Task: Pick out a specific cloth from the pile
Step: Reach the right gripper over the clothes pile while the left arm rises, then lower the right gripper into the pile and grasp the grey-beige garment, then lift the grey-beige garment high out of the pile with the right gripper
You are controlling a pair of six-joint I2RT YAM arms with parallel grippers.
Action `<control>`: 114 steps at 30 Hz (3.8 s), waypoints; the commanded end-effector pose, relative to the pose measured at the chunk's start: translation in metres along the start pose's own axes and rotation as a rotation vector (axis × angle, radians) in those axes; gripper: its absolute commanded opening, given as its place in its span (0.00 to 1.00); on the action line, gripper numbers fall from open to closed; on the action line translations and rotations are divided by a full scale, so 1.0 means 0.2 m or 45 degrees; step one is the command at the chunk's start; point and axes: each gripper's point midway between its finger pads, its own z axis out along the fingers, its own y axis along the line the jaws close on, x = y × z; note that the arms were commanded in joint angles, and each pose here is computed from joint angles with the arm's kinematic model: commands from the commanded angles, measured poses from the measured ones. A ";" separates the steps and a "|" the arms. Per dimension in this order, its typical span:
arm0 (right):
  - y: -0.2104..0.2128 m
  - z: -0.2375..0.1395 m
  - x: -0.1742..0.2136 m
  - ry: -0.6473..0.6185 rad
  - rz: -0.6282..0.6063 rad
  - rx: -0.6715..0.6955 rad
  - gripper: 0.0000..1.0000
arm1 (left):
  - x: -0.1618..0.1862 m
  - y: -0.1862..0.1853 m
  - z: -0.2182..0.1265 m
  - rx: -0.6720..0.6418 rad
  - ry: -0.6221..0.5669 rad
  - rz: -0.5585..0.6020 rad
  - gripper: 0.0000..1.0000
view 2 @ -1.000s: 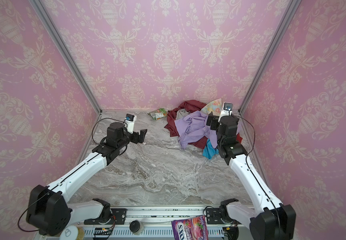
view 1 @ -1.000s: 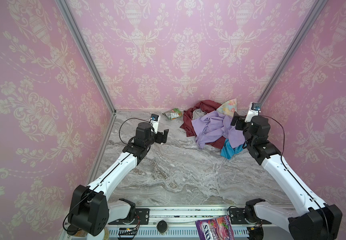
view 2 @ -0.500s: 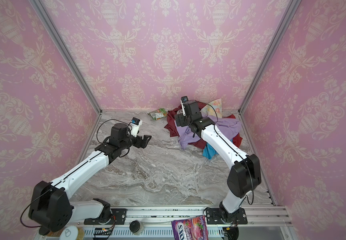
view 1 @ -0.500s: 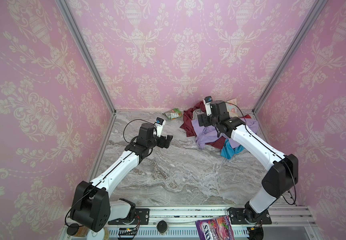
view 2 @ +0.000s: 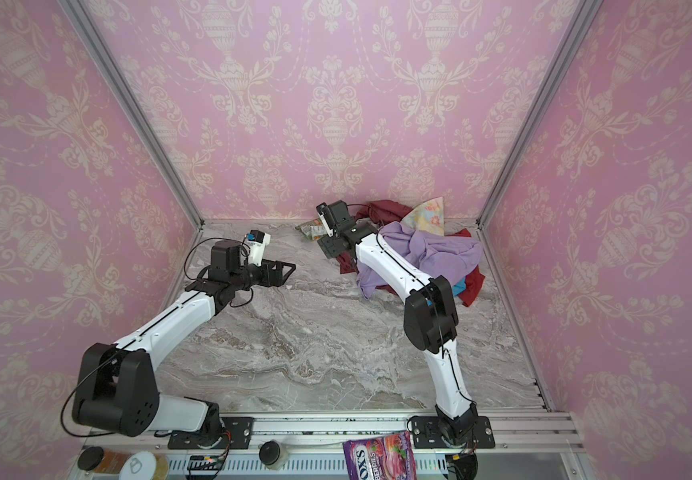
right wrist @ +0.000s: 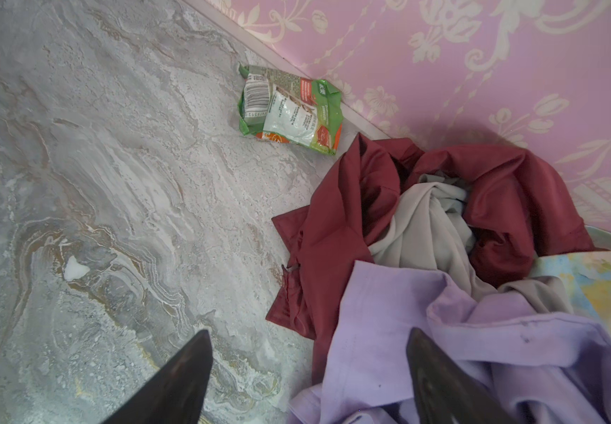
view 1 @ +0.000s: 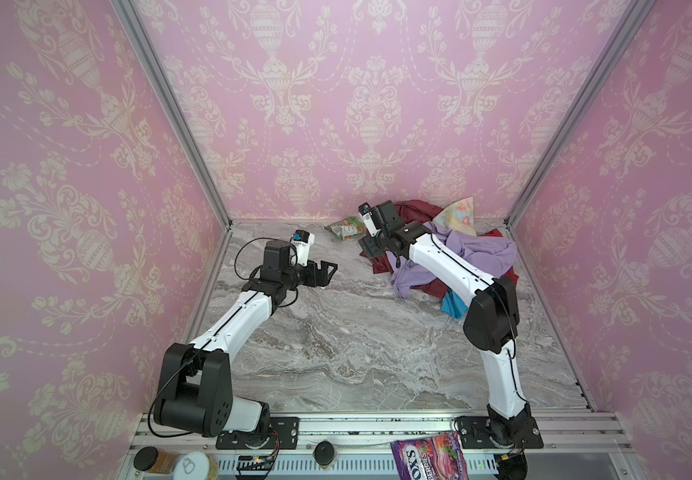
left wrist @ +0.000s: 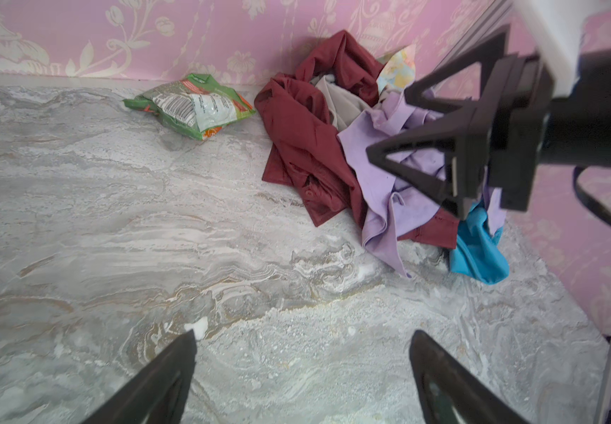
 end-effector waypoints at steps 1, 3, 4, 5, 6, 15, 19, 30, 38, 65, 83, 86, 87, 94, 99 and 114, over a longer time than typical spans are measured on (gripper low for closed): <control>0.00 0.04 0.01 0.055 -0.080 0.039 0.82 | -0.08 -0.09 0.00 0.206 -0.059 -0.100 0.93; 0.00 0.08 0.01 0.068 -0.098 0.058 0.81 | -0.08 -0.08 0.01 0.229 -0.063 -0.121 0.93; 0.01 0.11 0.01 0.079 -0.115 0.066 0.80 | -0.08 -0.08 0.01 0.240 -0.063 -0.130 0.93; 0.00 0.13 0.01 0.088 -0.127 0.081 0.80 | -0.09 -0.07 0.01 0.242 -0.066 -0.139 0.92; -0.01 0.16 0.02 0.098 -0.138 0.103 0.79 | -0.09 -0.06 0.02 0.243 -0.069 -0.152 0.92; -0.14 0.27 -0.08 0.032 0.010 0.108 0.75 | -0.05 -0.01 0.04 0.200 -0.053 -0.147 0.91; -0.26 0.31 -0.09 0.010 0.146 0.067 0.72 | -0.04 0.01 0.05 0.181 -0.053 -0.142 0.90; -0.46 0.37 -0.04 -0.010 0.174 -0.011 0.53 | 0.04 -0.03 0.10 0.162 0.011 -0.078 0.89; -0.59 0.24 -0.14 -0.150 0.265 -0.045 0.51 | 0.02 -0.05 0.19 -0.042 0.049 -0.091 0.86; -0.50 0.50 0.14 0.074 0.136 -0.133 0.42 | 0.11 -0.10 0.09 -0.094 0.141 0.092 0.85; -0.56 0.69 0.07 -0.056 0.092 -0.027 0.00 | 0.11 -0.10 0.10 -0.087 0.112 0.083 0.84; -0.62 0.63 -0.04 -0.147 0.096 0.036 0.00 | 0.12 -0.10 0.10 -0.086 0.114 0.075 0.84; -0.65 0.59 -0.08 -0.183 0.099 0.067 0.00 | 0.12 -0.10 0.10 -0.086 0.113 0.075 0.84; -0.79 0.29 -0.31 -0.372 0.111 0.181 0.00 | 0.11 -0.10 0.09 -0.090 0.108 0.069 0.84; -0.87 0.08 -0.45 -0.480 0.114 0.235 0.00 | 0.09 -0.12 0.10 -0.079 0.093 0.062 0.84; -1.10 -0.67 -0.96 -1.058 0.163 0.399 0.00 | -0.12 -0.23 0.15 -0.044 -0.043 0.075 0.83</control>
